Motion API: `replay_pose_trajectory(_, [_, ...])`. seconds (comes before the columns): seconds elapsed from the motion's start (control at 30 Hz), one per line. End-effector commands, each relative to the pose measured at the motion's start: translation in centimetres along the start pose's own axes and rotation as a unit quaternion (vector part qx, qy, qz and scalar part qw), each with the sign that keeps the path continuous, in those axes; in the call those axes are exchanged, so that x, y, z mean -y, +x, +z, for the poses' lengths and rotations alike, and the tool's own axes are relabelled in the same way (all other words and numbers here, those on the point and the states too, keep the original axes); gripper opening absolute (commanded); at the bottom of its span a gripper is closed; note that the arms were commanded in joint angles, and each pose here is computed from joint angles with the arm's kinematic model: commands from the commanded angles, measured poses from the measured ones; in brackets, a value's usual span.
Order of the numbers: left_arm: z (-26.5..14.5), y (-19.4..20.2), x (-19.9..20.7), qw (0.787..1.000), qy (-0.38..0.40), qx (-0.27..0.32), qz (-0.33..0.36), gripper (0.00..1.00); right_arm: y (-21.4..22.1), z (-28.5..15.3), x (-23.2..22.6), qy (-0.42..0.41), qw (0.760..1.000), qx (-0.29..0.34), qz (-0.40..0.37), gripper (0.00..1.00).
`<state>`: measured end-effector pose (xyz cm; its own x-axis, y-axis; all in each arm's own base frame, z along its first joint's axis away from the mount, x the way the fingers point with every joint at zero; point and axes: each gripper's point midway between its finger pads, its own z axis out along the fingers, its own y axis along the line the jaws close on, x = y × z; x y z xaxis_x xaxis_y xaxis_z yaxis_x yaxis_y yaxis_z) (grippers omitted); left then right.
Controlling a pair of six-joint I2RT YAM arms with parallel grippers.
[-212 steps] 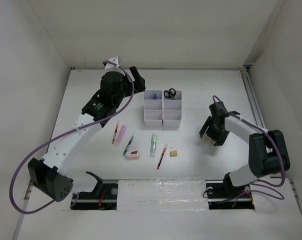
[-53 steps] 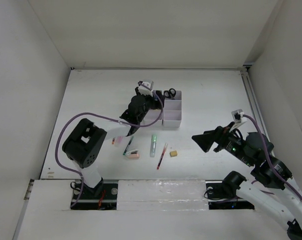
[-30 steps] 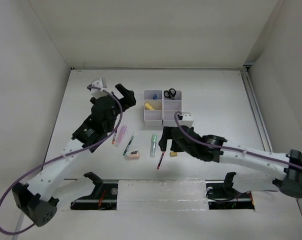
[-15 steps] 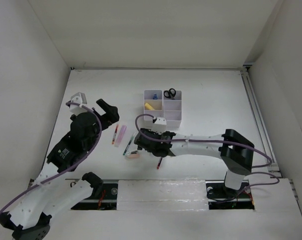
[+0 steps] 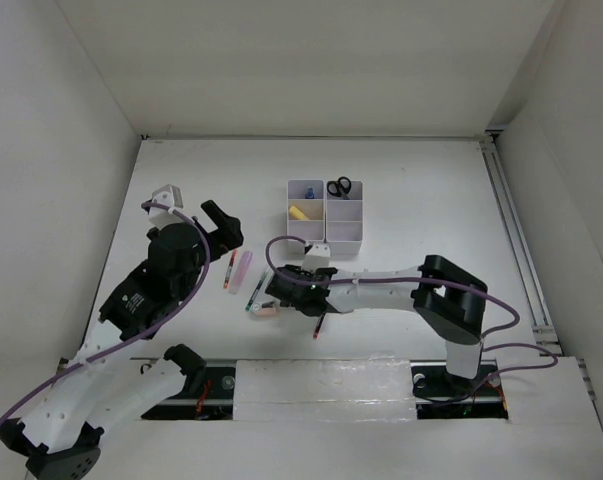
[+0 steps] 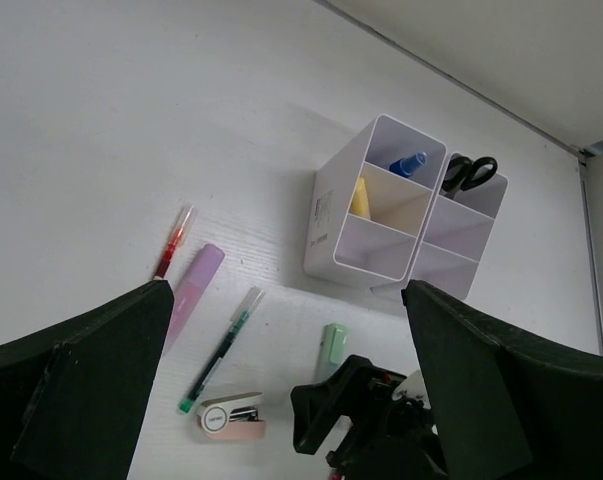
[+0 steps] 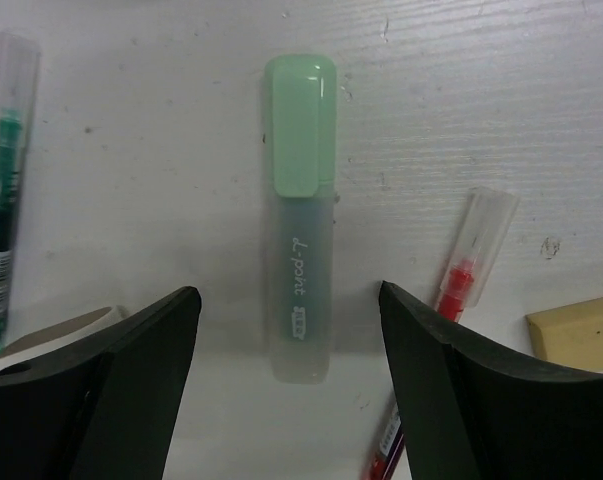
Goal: Sort the stationery into containers
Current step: Grab a piece of stationery with the right arm
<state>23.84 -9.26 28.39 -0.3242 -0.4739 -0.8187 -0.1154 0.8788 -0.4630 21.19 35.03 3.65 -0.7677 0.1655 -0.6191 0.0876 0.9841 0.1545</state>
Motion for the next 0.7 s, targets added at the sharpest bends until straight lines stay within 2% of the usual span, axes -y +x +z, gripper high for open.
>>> replay_pose_trajectory(0.0, [-0.4, -0.6, 0.1, 1.000, 0.008, 0.010, 0.000, 1.00, -0.1, 0.2, -0.7, -0.002, 1.000, -0.004, 0.005, 0.78])
replay_pose_trajectory(0.07, [-0.4, -0.7, 0.0, 1.000, 0.005, 0.014, 0.000, 1.00, 0.6, 0.8, -0.1, 0.012, 1.000, -0.009, -0.005, 0.75])
replay_pose_trajectory(0.2, [-0.4, -0.6, -0.1, 1.000, 0.002, 0.011, 0.002, 1.00, 1.4, 1.4, 0.4, 0.024, 0.999, -0.019, -0.014, 0.52])
replay_pose_trajectory(0.23, [-0.4, -0.6, -0.1, 1.000, 0.002, 0.011, 0.002, 1.00, 1.4, 1.4, 0.4, 0.024, 0.999, -0.019, -0.014, 0.39])
replay_pose_trajectory(0.3, [-0.4, -0.7, -0.2, 1.000, -0.001, 0.014, -0.002, 1.00, 1.9, 1.6, 0.9, 0.027, 0.999, -0.025, -0.017, 0.28])
replay_pose_trajectory(0.33, [-0.4, -0.7, -0.2, 1.000, -0.001, 0.014, -0.002, 1.00, 2.1, 1.6, 0.5, 0.018, 0.999, -0.029, -0.012, 0.12])
replay_pose_trajectory(0.37, [-0.4, -0.5, -0.4, 1.000, -0.004, 0.011, 0.000, 1.00, 2.6, 1.7, 0.9, 0.022, 0.999, -0.037, -0.012, 0.03])
replay_pose_trajectory(0.4, [-0.4, -0.5, -0.4, 1.000, -0.004, 0.011, 0.000, 1.00, 2.6, 1.7, 0.9, 0.022, 0.999, -0.037, -0.012, 0.00])
replay_pose_trajectory(0.53, [-0.4, -0.5, -0.3, 1.000, -0.004, 0.011, -0.004, 1.00, 1.2, 0.8, 0.9, 0.019, 1.000, -0.019, -0.006, 0.00])
replay_pose_trajectory(0.67, [-0.7, 0.7, 1.4, 0.998, 0.058, -0.010, -0.010, 1.00, -1.1, -3.6, -0.9, -0.048, 0.999, 0.021, -0.013, 0.00])
